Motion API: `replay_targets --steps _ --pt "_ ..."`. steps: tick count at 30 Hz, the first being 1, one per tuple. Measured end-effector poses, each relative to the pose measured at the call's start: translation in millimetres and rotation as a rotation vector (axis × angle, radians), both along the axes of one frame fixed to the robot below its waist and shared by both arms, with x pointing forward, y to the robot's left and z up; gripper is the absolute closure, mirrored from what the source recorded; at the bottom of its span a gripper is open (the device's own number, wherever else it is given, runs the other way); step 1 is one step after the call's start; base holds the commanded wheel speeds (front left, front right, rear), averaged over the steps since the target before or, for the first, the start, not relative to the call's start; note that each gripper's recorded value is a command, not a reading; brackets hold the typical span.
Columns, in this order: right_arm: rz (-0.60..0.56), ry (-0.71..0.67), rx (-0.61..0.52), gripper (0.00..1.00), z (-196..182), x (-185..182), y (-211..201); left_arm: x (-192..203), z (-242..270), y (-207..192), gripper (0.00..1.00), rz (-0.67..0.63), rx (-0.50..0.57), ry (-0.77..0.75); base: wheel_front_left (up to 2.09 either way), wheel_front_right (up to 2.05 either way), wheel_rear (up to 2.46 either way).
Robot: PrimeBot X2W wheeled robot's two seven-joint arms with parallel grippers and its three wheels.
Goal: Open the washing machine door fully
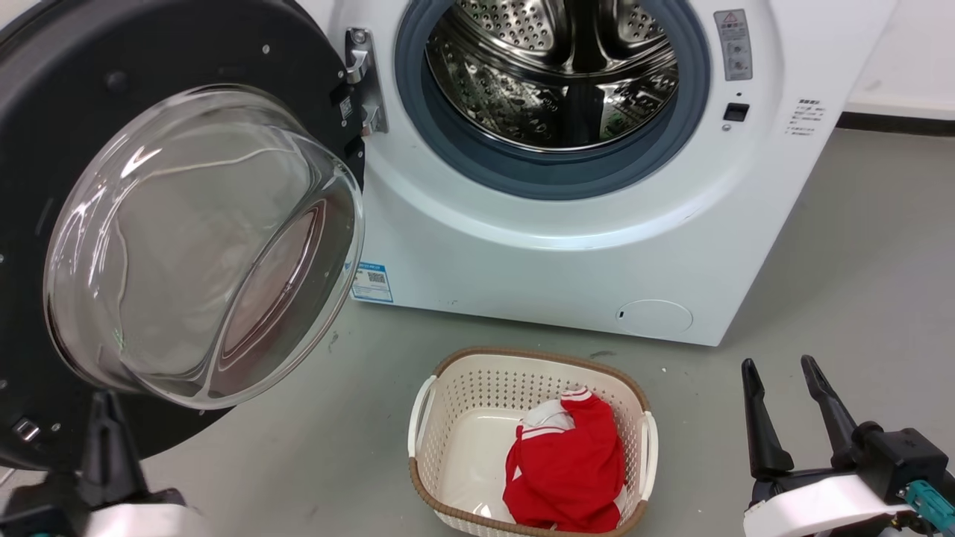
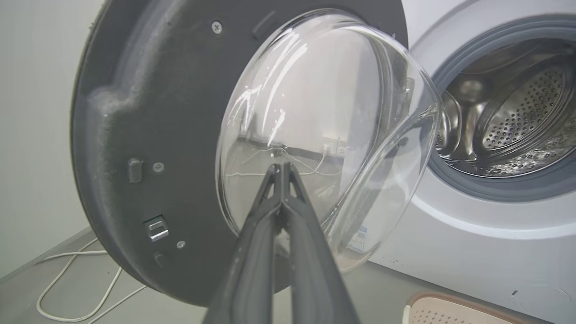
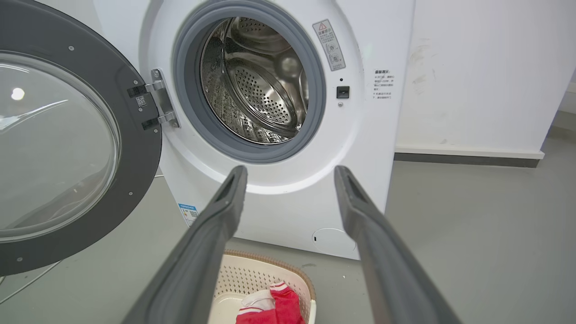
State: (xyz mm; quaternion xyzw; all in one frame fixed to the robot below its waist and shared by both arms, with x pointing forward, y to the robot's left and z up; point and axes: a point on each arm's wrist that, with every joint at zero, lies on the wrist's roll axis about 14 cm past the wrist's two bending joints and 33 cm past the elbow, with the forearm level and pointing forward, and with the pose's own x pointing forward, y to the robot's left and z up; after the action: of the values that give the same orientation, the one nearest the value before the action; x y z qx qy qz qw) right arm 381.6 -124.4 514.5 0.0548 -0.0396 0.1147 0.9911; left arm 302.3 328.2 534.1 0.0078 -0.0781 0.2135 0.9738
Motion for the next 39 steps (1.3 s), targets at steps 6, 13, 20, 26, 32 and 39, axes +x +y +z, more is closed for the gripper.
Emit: replay_targets --steps 6,13,20,26,32,39 --pt "-0.023 -0.002 0.005 0.0 2.7 -7.9 -8.2 10.6 3.1 -44.6 0.0 -0.125 -0.029 -0.031 0.0 0.0 0.0" --pt "-0.054 -0.033 0.007 0.0 13.1 -13.2 -18.4 33.1 14.1 -96.5 0.0 -0.284 -0.016 -0.065 0.0 0.0 0.0" --pt "-0.122 -0.075 -0.026 0.0 27.3 -24.2 -41.1 68.9 33.2 -156.0 0.0 -0.467 0.023 -0.111 0.0 0.0 0.0" --pt "-0.152 -0.075 -0.039 0.0 27.7 -30.4 -50.7 73.6 26.1 -163.7 0.0 -0.477 0.041 -0.084 0.0 0.0 0.0" --pt "-0.151 -0.06 -0.037 0.0 22.6 -31.6 -50.3 69.3 16.1 -161.8 0.0 -0.465 0.033 -0.056 0.0 0.0 0.0" --pt "-0.143 -0.06 -0.037 0.0 22.6 -31.1 -47.7 67.0 14.3 -159.1 0.0 -0.455 0.03 -0.051 0.0 0.0 0.0"
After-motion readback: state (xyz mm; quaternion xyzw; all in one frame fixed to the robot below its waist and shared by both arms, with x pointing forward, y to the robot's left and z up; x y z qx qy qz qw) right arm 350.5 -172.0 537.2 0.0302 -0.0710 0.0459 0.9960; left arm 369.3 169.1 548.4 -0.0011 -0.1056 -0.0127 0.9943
